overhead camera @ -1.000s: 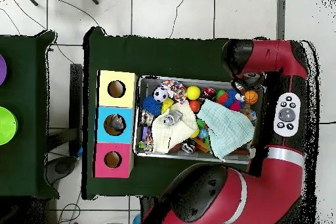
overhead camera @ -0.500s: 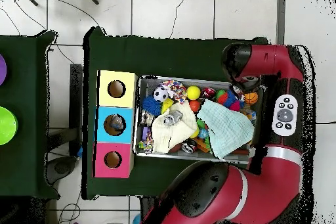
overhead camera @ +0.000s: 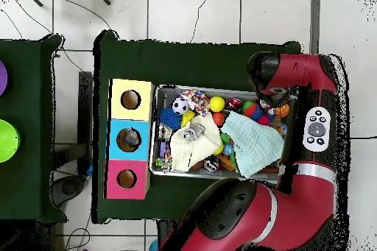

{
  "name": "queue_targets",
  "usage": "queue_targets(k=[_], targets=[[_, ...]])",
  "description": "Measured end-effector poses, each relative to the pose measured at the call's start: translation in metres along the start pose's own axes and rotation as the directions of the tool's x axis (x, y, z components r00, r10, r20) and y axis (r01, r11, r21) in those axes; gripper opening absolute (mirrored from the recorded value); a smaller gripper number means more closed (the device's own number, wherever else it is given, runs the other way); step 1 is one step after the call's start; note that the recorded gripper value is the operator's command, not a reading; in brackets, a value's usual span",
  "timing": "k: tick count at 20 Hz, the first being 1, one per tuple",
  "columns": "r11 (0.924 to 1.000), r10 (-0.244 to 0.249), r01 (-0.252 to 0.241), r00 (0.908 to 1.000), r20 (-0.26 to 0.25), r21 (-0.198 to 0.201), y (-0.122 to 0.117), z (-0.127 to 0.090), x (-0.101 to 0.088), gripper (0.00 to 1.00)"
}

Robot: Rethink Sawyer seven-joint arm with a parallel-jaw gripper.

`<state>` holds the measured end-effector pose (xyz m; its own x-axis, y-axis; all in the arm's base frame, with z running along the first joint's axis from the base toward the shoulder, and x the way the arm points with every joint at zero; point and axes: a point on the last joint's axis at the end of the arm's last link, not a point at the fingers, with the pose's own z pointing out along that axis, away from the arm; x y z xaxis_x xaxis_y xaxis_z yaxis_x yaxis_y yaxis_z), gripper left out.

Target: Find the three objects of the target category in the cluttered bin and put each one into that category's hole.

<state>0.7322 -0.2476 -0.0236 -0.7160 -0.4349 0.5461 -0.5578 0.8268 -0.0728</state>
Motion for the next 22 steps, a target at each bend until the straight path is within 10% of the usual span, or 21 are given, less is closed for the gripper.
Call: queue_targets(k=[22], targets=[[0.9980,-0.006,-0.003,0.9901,-0.141,-0.063,0.012,0.014,0.019,1.00]])
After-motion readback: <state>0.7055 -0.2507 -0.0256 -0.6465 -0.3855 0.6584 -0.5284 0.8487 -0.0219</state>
